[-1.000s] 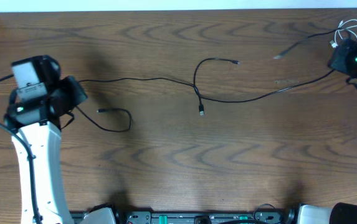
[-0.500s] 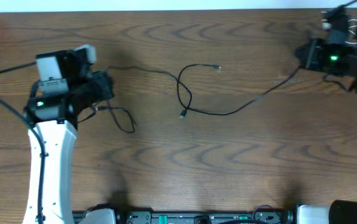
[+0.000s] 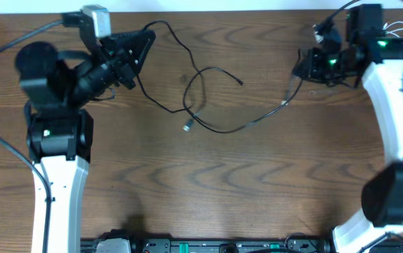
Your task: Untangle cables
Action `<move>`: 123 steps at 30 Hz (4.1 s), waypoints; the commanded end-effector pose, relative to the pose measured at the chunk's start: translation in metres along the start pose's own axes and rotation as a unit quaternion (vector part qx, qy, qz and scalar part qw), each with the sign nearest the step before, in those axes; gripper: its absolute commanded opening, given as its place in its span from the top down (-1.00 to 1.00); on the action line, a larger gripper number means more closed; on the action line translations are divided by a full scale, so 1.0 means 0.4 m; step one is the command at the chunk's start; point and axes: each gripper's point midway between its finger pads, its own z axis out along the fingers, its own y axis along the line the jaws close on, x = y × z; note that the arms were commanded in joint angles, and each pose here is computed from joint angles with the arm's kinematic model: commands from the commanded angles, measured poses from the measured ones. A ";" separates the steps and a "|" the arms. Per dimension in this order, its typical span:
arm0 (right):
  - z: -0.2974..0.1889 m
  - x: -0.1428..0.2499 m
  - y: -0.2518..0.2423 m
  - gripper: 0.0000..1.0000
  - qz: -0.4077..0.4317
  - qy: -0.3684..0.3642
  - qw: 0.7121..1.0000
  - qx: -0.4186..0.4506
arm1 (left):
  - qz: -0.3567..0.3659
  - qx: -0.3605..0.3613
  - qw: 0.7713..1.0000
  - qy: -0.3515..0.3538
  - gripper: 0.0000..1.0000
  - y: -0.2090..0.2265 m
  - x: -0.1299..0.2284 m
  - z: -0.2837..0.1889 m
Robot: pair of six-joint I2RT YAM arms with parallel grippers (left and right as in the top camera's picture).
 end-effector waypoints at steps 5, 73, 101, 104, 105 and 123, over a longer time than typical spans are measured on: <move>0.093 0.025 0.001 0.98 0.018 0.050 0.998 -0.025 | -0.039 0.093 0.994 -0.044 0.85 -0.128 -0.095 -0.027; -1.110 -0.155 -0.388 0.98 0.176 -0.482 0.846 0.144 | -0.152 -0.030 0.966 0.205 0.85 0.059 0.385 0.199; -0.939 -0.086 -0.672 0.98 0.252 -0.388 0.851 0.250 | -0.148 -0.058 0.966 0.206 0.85 0.077 0.394 0.201; -0.870 -0.175 -0.636 0.98 0.111 -0.407 0.893 0.156 | -0.148 -0.058 0.965 0.206 0.85 0.077 0.395 0.201; -0.860 -0.187 -0.629 0.98 0.090 -0.413 0.896 0.137 | -0.148 -0.058 0.965 0.206 0.85 0.077 0.395 0.201; -0.686 -0.197 -0.781 -0.99 0.108 -0.402 0.906 0.069 | -0.150 -0.060 0.964 0.209 0.85 0.077 0.398 0.199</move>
